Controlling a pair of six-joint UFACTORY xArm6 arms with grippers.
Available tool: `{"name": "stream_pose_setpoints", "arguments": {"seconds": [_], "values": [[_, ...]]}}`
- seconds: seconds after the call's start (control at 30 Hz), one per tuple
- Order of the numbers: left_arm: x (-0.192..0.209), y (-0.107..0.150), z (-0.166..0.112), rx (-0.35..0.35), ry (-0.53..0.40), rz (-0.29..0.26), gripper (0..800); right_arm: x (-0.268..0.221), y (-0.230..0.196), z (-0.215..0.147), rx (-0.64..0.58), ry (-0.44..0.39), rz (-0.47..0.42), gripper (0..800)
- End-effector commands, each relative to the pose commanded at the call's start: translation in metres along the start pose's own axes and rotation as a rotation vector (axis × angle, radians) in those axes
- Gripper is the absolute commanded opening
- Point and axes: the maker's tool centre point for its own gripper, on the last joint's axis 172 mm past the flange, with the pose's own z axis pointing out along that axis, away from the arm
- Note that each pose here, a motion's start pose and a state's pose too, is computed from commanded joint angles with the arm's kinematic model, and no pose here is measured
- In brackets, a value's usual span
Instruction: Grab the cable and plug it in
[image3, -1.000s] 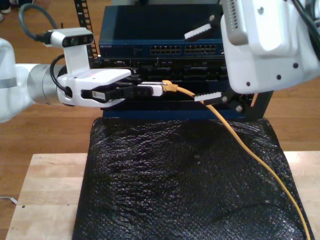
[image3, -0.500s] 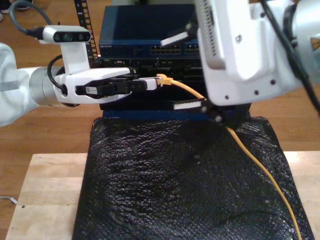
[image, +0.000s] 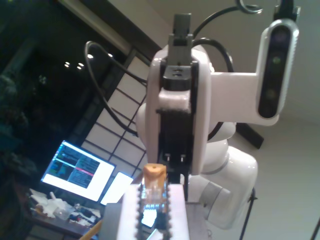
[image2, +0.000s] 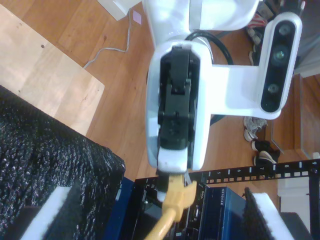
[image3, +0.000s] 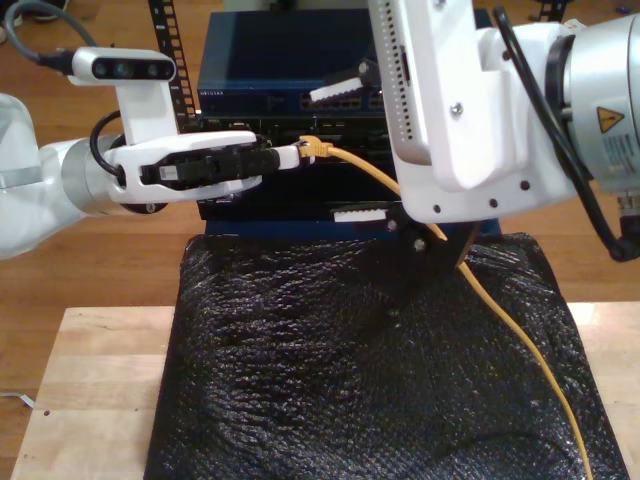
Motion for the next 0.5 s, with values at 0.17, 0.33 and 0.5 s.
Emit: {"name": "stream_pose_setpoints", "arguments": {"seconds": [0.17,0.33,0.5], "values": [[-0.0003,0.0003,0.0,-0.002,0.001,-0.001,14,0.0015,0.0056,-0.0046,-0.034,-0.001,-0.002,649],[-0.0007,0.0019,0.0004,-0.008,0.002,-0.002,14,0.0017,0.0031,-0.0021,-0.028,0.001,0.002,596],[-0.0007,0.0023,0.0005,-0.009,0.002,-0.002,14,0.0006,0.0018,-0.0007,-0.025,-0.001,0.003,556]]}}
